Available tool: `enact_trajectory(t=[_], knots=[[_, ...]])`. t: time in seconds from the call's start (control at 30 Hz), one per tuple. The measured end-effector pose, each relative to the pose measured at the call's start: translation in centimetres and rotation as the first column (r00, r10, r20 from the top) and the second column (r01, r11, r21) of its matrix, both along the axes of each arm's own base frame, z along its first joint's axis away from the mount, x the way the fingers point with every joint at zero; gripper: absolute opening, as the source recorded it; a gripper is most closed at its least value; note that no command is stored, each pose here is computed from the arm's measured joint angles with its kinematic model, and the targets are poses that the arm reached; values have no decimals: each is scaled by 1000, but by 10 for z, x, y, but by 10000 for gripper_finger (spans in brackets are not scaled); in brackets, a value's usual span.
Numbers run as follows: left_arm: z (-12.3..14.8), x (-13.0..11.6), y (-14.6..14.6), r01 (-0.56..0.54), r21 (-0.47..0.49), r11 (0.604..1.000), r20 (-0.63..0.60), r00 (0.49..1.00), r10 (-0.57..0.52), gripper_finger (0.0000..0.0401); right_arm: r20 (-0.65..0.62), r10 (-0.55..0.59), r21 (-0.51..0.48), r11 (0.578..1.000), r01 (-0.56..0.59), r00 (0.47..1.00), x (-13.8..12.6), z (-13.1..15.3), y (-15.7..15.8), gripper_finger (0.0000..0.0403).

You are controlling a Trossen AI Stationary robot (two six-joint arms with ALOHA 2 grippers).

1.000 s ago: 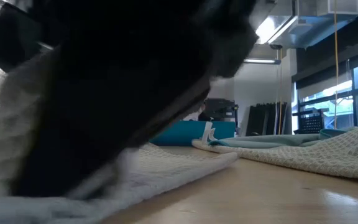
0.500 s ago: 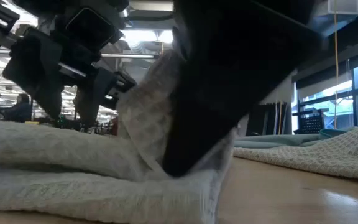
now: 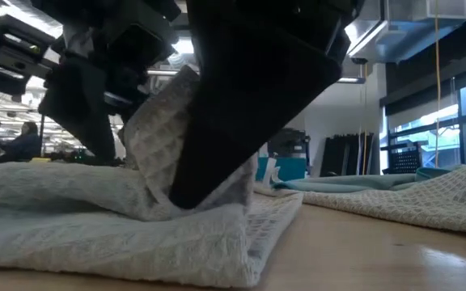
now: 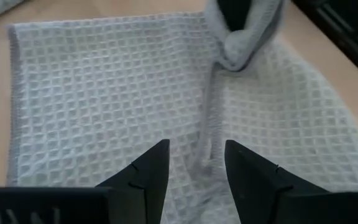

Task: Fold microfiber towels
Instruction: Fold the left gray towel

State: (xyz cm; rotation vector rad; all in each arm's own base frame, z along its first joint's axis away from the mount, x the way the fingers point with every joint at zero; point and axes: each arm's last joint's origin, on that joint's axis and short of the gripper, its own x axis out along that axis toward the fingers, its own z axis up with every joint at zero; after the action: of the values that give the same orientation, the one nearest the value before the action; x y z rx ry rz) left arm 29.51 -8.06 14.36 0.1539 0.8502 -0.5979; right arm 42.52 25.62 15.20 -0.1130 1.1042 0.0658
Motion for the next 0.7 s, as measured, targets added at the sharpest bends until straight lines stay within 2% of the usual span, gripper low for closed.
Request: enact_trajectory(t=[0.1,0.3,0.5,0.7], knots=[[-11,2,0,14,12,1000,-30,999,-14,148,16,23,-2,1000,-23,1000,1,1,1,9],[-31,7,-5,94,-27,995,-64,993,-96,148,20,37,-11,999,-37,999,3,1,-1,21],[-26,8,-6,115,-61,991,-97,988,-121,148,18,31,-10,999,-30,999,3,1,-2,6],[-16,8,-6,119,-56,991,-140,982,-126,148,-1,-10,-1,1000,10,1000,1,0,-3,22]])
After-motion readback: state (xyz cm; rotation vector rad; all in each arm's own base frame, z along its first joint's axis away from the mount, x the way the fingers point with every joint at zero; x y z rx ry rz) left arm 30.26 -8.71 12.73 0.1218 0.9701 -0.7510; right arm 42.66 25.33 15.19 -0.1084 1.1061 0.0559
